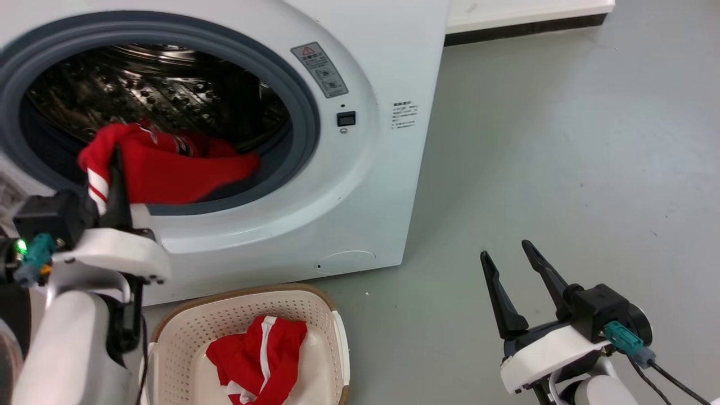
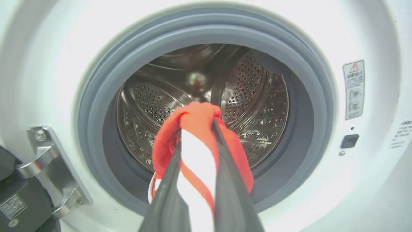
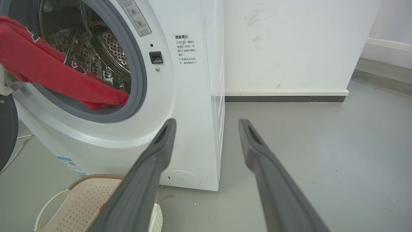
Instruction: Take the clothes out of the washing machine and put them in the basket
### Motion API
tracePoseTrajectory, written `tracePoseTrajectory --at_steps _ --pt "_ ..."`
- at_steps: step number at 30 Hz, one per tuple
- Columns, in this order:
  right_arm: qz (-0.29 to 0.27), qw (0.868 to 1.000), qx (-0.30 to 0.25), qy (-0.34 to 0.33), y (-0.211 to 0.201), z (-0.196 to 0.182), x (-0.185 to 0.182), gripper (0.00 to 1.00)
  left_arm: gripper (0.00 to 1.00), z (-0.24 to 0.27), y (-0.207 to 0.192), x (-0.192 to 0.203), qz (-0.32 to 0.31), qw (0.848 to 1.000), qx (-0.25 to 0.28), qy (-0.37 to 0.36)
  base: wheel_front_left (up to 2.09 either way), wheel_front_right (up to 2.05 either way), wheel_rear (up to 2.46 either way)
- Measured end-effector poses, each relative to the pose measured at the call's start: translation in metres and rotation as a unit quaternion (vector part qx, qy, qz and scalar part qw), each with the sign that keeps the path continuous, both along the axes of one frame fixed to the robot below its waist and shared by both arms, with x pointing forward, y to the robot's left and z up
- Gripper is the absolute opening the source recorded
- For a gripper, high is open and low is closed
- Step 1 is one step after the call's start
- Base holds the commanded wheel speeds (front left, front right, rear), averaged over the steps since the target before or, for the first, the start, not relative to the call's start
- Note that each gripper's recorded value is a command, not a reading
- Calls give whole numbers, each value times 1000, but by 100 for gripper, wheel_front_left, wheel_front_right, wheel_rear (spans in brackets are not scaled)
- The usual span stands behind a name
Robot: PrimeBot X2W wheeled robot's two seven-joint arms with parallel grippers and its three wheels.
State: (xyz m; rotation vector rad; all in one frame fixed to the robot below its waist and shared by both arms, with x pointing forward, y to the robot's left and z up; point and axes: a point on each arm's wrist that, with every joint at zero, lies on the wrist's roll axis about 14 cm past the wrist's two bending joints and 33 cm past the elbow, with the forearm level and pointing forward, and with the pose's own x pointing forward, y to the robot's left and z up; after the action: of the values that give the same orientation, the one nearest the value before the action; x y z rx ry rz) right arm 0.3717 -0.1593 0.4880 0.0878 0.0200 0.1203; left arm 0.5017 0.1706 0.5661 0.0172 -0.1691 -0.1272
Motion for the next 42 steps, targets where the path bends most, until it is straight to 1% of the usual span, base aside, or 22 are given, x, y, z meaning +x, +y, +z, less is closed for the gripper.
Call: tracePoseTrajectory --at_steps 9,14,17,23,28,34,39,42 --pt "25 1000 -6 -1 15 4 3 100 0 30 -17 -51 -16 999 -7 -29 0 0 0" --pt "39 999 -13 2 25 5 5 100 0 30 -24 -75 -20 999 -17 -19 0 0 0" --pt "45 999 -15 5 28 4 6 100 0 14 -21 -84 -11 1000 -26 10 0 0 0" --pt "51 998 -17 14 32 -1 9 100 0 -50 -20 -94 3 993 -54 106 0 0 0" --pt "53 998 -19 21 33 -6 13 100 0 -110 -14 -99 20 980 -67 184 0 0 0" --pt "48 998 -22 35 28 -16 22 100 0 -177 -15 -104 25 961 -72 267 0 0 0" --pt "37 998 -21 47 21 -27 29 100 0 -233 -35 -115 4 934 -78 349 0 0 0" --pt "32 998 -22 55 16 -35 32 100 0 -265 -49 -125 -15 912 -80 401 0 0 0"
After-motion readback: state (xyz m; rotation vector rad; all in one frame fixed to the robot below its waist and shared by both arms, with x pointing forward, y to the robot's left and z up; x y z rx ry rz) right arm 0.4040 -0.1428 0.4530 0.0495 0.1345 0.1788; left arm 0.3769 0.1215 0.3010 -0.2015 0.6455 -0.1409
